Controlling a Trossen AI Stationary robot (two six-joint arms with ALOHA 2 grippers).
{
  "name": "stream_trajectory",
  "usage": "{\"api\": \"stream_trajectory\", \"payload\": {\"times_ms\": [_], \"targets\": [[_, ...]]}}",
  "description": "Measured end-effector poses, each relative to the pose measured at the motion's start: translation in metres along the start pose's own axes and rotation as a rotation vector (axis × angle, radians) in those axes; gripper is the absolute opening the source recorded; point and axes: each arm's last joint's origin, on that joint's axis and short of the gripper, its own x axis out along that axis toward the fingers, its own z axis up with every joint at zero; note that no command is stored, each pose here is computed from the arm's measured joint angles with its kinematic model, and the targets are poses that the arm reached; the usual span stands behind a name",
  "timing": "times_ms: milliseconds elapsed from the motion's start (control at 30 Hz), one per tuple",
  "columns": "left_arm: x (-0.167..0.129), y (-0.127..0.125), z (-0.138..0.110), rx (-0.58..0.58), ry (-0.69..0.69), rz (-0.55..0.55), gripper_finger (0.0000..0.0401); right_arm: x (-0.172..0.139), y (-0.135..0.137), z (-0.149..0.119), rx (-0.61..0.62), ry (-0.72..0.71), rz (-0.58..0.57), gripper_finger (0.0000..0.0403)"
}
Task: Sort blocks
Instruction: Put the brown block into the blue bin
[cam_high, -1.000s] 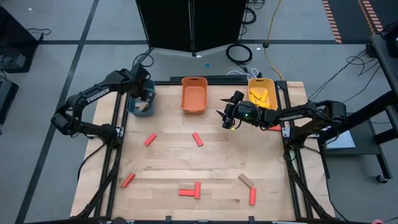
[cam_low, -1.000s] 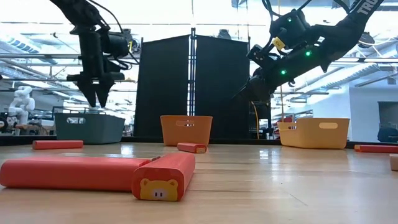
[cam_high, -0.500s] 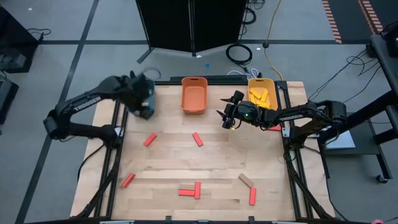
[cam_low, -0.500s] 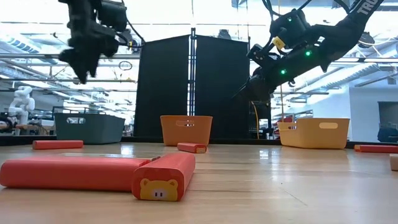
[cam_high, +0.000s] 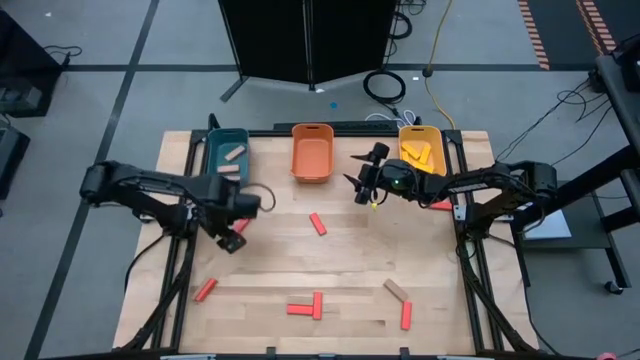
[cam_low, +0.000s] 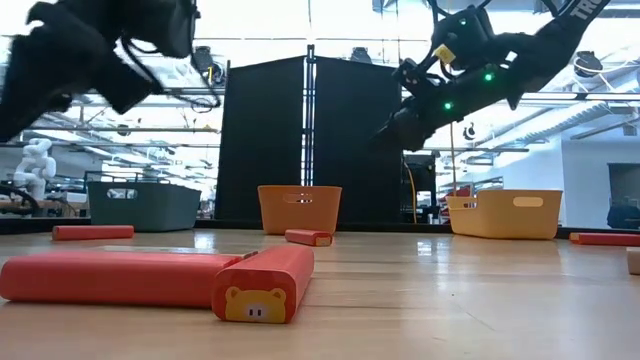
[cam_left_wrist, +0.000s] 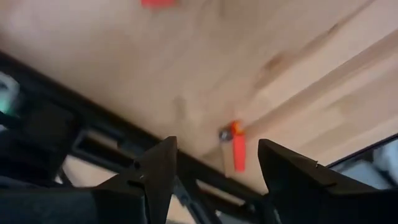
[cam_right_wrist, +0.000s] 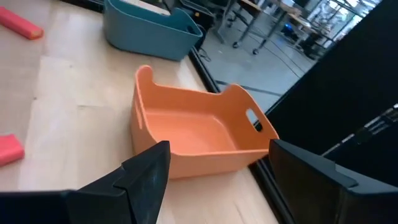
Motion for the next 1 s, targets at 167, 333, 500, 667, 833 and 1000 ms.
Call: {"api": "stream_trajectory", "payload": {"times_ms": [167,333,500,667,833,1000], "targets": [[0.032,-0.009,-0.003,0.008,0.153,0.088,0.0221,0.001,-0.001,0.007,-0.012,-0.034,0.034,0.0267],[0.057,-0.016,-0.005,0.007,0.287,0.157,0.0221,0.002,-0.001,0.008,-0.02,-0.04,0.034,0.0267],[0.078,-0.027,-0.004,0.037,0.336,0.158,0.0221,0.002,-0.001,0.008,-0.02,-0.039,0.034,0.0267],[0.096,-0.036,-0.002,0.046,0.359,0.195,0.0221,0.002,-0.001,0.007,-0.022,-0.024,0.039,0.0267],[0.109,-0.039,-0.001,0.045,0.391,0.239,0.0221,0.002,-0.001,0.007,-0.021,-0.021,0.04,0.0267],[0.116,-0.044,-0.003,0.046,0.404,0.233,0.0221,0.002,0.0,0.006,-0.022,-0.018,0.041,0.0267]]}}
